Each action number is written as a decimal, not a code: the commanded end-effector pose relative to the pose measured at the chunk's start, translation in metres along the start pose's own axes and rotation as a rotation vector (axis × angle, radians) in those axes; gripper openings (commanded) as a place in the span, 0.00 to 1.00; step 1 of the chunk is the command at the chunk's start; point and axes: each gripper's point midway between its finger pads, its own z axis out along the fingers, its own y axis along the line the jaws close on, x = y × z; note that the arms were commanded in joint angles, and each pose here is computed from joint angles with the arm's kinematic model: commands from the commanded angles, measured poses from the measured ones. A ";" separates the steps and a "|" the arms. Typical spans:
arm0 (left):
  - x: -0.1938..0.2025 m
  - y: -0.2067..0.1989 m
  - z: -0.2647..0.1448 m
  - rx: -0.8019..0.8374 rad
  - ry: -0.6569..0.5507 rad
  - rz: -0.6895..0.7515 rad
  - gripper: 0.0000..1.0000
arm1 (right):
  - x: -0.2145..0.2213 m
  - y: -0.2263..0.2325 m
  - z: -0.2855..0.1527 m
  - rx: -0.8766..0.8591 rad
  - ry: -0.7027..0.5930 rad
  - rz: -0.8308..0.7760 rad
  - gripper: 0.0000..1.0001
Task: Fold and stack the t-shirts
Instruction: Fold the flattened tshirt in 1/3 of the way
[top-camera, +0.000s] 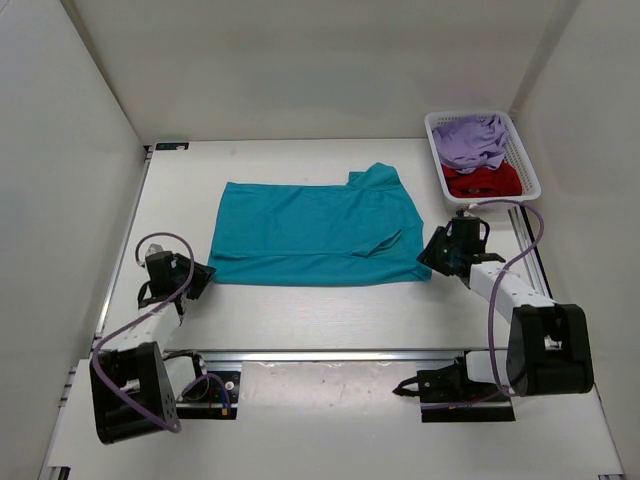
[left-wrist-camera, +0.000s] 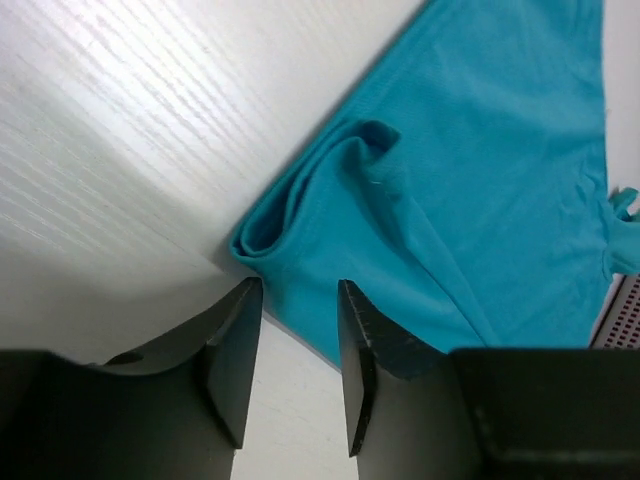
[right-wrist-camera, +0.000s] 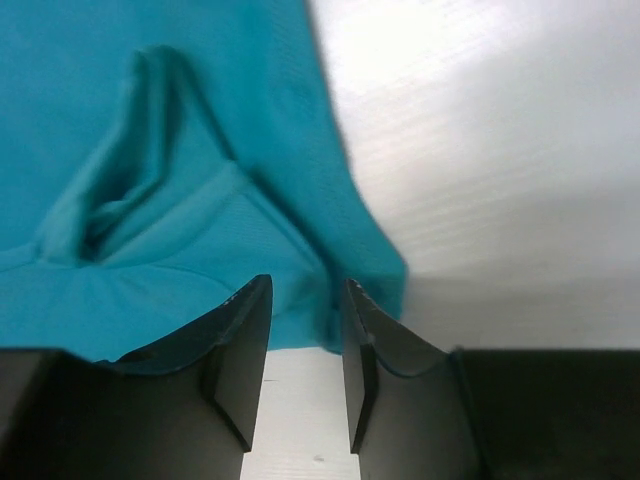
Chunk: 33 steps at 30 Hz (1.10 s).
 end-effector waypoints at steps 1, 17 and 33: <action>-0.015 -0.014 -0.013 0.029 -0.061 0.049 0.46 | -0.033 0.032 -0.015 -0.059 -0.099 -0.060 0.31; -0.011 -0.061 0.024 0.045 0.017 0.076 0.00 | 0.021 0.126 0.026 -0.258 0.102 -0.252 0.00; -0.037 -0.046 0.069 -0.028 0.032 -0.008 0.02 | 0.032 0.129 0.054 -0.251 0.168 -0.263 0.00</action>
